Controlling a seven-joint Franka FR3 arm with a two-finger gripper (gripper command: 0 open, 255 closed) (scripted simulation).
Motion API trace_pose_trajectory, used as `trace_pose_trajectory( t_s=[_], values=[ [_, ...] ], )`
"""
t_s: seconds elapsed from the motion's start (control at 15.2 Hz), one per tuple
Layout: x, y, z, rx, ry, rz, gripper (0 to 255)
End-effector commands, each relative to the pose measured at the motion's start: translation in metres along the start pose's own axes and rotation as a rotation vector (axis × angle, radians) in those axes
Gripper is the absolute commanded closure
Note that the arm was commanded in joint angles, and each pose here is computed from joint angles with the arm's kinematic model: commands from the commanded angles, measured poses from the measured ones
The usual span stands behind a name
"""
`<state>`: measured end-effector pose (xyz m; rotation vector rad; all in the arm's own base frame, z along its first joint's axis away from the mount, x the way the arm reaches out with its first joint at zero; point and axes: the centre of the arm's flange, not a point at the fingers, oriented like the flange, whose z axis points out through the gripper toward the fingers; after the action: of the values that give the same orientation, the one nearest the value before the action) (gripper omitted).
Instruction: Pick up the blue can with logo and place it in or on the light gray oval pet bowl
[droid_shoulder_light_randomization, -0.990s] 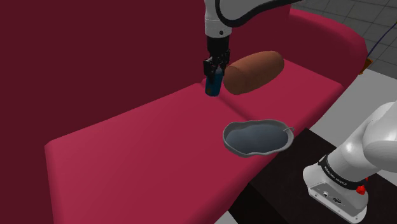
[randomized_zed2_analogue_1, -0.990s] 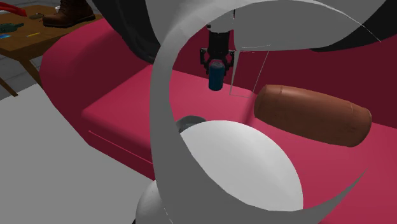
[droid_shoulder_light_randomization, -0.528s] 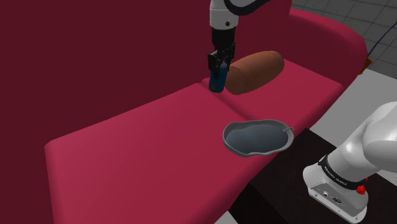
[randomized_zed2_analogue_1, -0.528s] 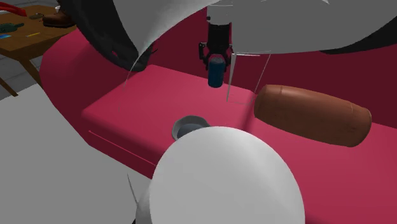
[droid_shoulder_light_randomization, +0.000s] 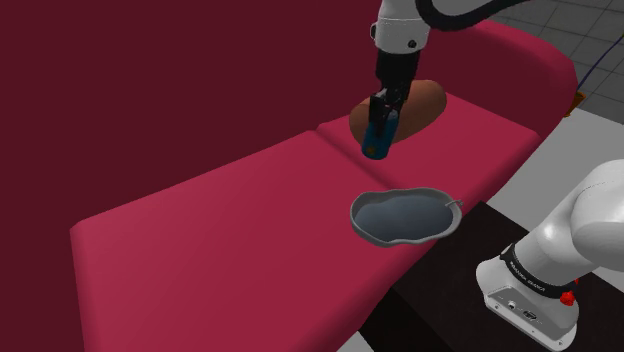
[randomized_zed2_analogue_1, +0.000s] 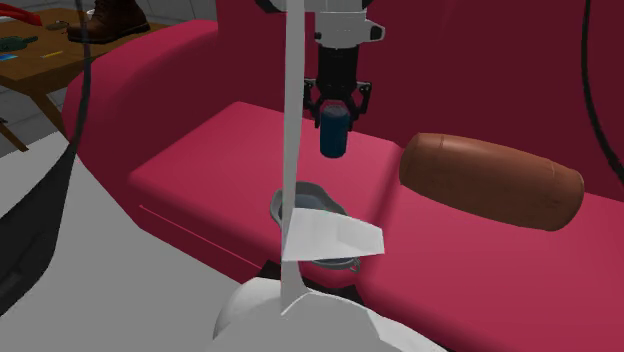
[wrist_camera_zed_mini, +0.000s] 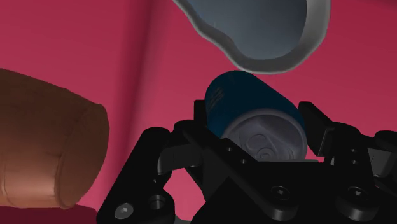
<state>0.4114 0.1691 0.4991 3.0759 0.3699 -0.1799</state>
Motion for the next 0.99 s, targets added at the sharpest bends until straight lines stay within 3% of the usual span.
trace_pose_trajectory(
  t_s=[0.0, 0.59, 0.92],
  values=[
    [-0.028, -0.002, 0.002, 0.0, 0.001, 0.001, 255],
    [-0.145, -0.004, 0.004, 0.0, 0.001, 0.001, 255],
    [-0.142, -0.005, 0.03, 0.0, 0.001, 0.001, 255]
  ],
)
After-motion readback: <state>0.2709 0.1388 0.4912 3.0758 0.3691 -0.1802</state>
